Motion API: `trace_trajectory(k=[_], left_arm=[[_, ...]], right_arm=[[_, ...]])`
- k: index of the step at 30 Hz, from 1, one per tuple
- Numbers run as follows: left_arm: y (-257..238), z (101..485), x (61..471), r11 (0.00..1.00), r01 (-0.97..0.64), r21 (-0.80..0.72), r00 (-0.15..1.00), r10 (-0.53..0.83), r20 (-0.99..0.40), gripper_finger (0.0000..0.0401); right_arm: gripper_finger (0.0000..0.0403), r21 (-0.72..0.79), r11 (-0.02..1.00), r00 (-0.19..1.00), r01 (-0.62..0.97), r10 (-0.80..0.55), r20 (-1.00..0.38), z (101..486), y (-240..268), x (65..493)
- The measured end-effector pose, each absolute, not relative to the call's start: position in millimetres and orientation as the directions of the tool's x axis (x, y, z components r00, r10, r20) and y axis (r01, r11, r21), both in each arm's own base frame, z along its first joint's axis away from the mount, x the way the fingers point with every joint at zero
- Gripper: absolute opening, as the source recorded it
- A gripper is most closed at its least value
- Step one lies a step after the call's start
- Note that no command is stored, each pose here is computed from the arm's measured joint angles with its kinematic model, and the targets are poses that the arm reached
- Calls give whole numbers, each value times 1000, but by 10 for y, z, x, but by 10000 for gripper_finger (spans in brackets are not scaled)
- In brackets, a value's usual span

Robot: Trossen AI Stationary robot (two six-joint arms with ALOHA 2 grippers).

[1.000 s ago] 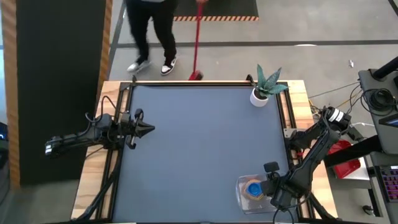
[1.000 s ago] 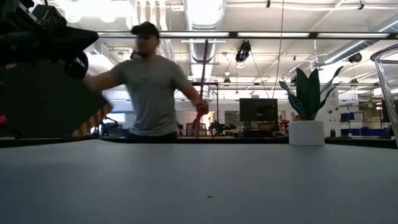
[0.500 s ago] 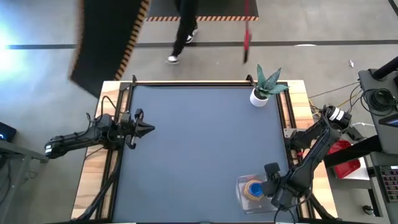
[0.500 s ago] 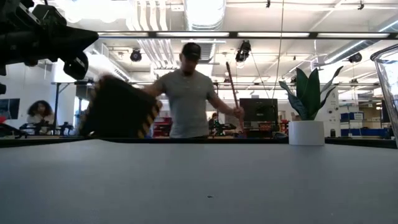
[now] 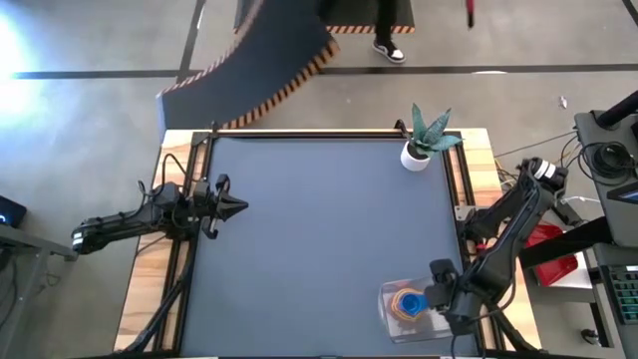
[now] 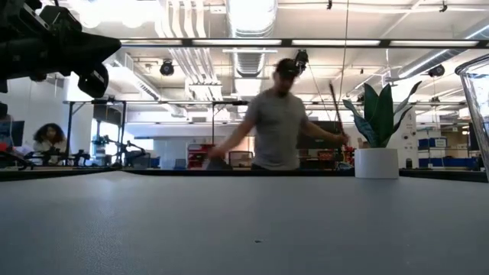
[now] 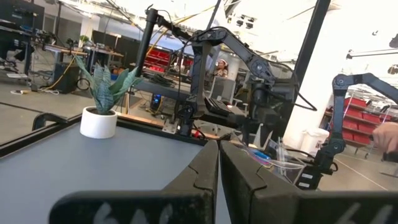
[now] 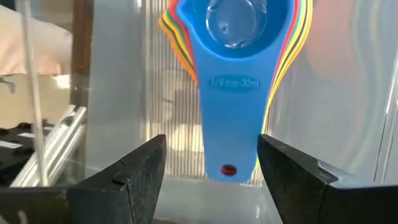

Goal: Nest measuring cups in basket
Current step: Put the nested measuring cups into the transparent bin, then return to Home Position

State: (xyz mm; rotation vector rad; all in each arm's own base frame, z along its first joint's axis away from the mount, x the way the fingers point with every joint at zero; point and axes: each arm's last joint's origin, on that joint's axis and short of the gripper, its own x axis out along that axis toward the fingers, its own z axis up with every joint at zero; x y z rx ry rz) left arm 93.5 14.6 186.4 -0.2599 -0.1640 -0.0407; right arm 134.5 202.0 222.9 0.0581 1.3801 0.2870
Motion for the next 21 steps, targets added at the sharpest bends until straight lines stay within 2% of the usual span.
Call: trace_trajectory(k=[12, 15, 21], left_arm=[[146, 1864, 935, 966, 61, -252, 986, -19, 167, 0], [146, 1864, 935, 966, 62, -252, 986, -19, 167, 0], [146, 1864, 935, 966, 62, -252, 986, -19, 167, 0]], right_arm=[[238, 274, 949, 196, -155, 302, -933, 2401, 1937, 1288], [237, 260, 950, 272, -171, 299, -915, 2468, 1905, 1288], [233, 151, 960, 573, -237, 264, -776, 2744, 1772, 1294]])
